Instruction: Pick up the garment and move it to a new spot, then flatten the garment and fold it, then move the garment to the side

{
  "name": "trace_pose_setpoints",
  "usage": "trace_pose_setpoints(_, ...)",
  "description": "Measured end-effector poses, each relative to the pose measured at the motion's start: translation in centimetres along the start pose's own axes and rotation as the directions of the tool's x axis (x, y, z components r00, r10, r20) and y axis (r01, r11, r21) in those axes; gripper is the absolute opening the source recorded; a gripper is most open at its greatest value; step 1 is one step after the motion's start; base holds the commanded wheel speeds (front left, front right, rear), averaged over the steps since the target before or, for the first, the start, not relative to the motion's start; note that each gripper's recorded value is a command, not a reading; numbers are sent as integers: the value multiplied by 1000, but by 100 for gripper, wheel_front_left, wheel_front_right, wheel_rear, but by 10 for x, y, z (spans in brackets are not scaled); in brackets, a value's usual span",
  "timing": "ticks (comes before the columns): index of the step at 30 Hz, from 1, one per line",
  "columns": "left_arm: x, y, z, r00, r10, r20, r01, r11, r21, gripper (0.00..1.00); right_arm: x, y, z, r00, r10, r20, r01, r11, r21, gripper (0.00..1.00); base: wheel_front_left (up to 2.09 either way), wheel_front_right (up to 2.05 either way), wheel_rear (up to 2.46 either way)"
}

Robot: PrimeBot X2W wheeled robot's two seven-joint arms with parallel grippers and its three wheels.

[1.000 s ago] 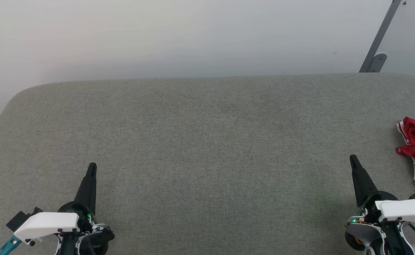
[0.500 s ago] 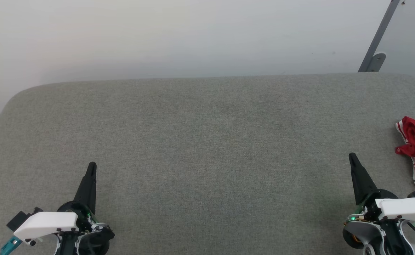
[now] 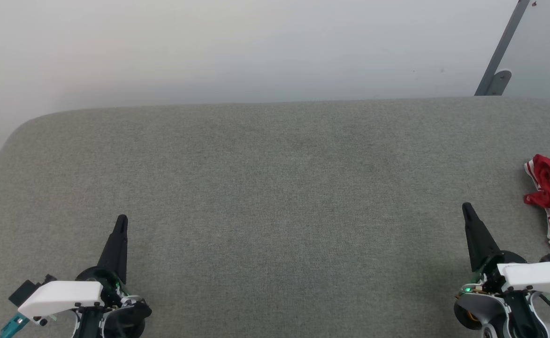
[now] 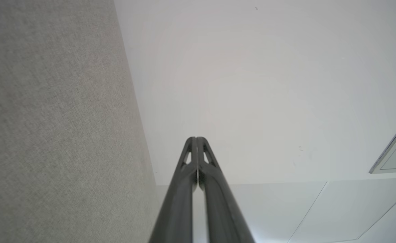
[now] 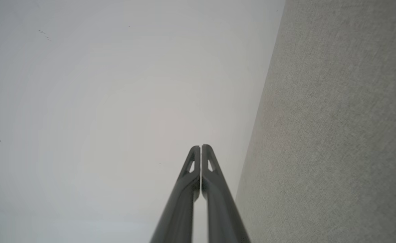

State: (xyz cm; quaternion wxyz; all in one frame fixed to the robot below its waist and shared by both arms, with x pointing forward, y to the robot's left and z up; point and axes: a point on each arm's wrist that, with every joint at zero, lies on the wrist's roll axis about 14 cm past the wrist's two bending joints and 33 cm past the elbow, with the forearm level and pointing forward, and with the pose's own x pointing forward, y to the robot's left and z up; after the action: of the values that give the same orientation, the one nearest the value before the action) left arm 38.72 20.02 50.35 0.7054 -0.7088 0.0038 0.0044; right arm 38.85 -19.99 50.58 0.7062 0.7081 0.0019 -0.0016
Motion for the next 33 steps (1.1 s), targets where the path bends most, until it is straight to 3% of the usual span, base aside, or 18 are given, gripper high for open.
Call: trace_pose_setpoints(33, 0, 0, 0, 1000, 0, -1, 0, 1000, 0, 0, 0, 0, 0, 1000, 0, -1, 0, 1000, 0, 0, 0, 0, 0)
